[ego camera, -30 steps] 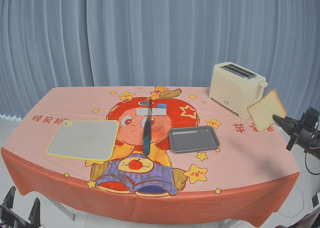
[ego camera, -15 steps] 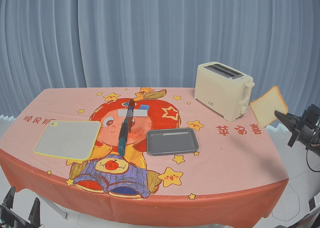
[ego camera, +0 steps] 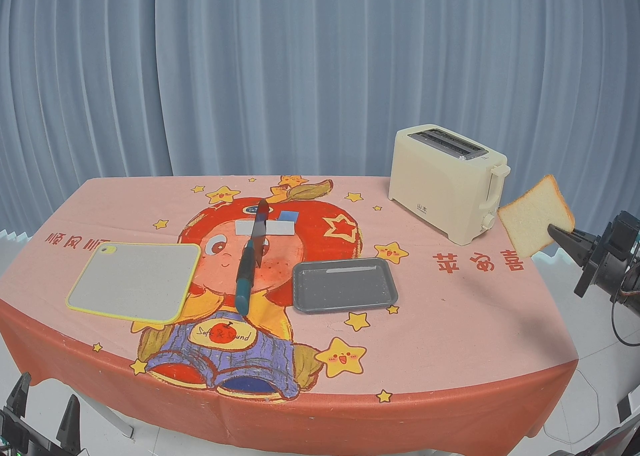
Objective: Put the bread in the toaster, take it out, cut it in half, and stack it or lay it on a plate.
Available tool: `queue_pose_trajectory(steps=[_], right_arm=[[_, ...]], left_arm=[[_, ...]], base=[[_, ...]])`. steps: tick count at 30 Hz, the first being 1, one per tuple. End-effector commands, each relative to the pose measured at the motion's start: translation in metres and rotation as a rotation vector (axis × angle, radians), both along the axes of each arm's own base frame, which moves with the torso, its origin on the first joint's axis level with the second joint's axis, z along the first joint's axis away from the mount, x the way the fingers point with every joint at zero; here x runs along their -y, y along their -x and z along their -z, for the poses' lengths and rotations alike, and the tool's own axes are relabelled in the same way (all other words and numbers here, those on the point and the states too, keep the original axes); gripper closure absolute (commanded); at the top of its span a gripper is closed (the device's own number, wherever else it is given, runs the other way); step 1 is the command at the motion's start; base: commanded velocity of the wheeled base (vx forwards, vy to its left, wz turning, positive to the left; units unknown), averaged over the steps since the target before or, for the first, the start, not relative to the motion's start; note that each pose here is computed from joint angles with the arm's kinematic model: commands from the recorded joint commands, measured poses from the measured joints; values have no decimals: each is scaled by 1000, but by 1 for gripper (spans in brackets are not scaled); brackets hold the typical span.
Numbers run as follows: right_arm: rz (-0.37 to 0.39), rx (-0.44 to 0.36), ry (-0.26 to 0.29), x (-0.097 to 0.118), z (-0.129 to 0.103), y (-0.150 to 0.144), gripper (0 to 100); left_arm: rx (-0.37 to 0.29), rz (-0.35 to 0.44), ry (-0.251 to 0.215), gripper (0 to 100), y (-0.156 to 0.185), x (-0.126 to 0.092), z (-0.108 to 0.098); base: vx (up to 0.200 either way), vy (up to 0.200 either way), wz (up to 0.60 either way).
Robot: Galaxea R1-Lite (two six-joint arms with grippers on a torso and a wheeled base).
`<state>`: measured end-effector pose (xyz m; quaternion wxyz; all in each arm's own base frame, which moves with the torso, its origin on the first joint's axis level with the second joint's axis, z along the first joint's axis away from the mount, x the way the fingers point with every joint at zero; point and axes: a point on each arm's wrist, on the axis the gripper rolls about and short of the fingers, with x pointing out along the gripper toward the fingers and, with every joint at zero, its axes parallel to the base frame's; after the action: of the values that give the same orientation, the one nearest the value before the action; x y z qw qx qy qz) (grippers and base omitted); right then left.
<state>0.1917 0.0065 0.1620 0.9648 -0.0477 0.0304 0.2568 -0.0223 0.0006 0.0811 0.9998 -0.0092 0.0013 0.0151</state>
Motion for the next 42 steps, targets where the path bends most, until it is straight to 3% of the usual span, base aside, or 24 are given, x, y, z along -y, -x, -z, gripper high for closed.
queue_pose_trajectory(steps=[1,5,15,22,31,42], right_arm=[[0,-8,-5,0,1,0,100],[2,-12,-6,0,2,-1,100],[-2,-116,-3,0,25,0,100],[47,-96,-8,10,20,-4,100],[51,-85,-10,10,18,-3,100],[80,-31,-7,18,4,-23,100]], left_arm=[[-20,0,0,0,-1,0,5],[-18,0,1,0,-1,0,5],[-19,0,-5,0,-1,0,5],[-19,0,-3,0,-1,0,5],[-19,0,-3,0,-1,0,5],[-19,0,-3,0,-1,0,5]], base=[[0,0,0],[0,0,0],[0,0,0],[0,0,0],[0,0,0],[0,0,0]])
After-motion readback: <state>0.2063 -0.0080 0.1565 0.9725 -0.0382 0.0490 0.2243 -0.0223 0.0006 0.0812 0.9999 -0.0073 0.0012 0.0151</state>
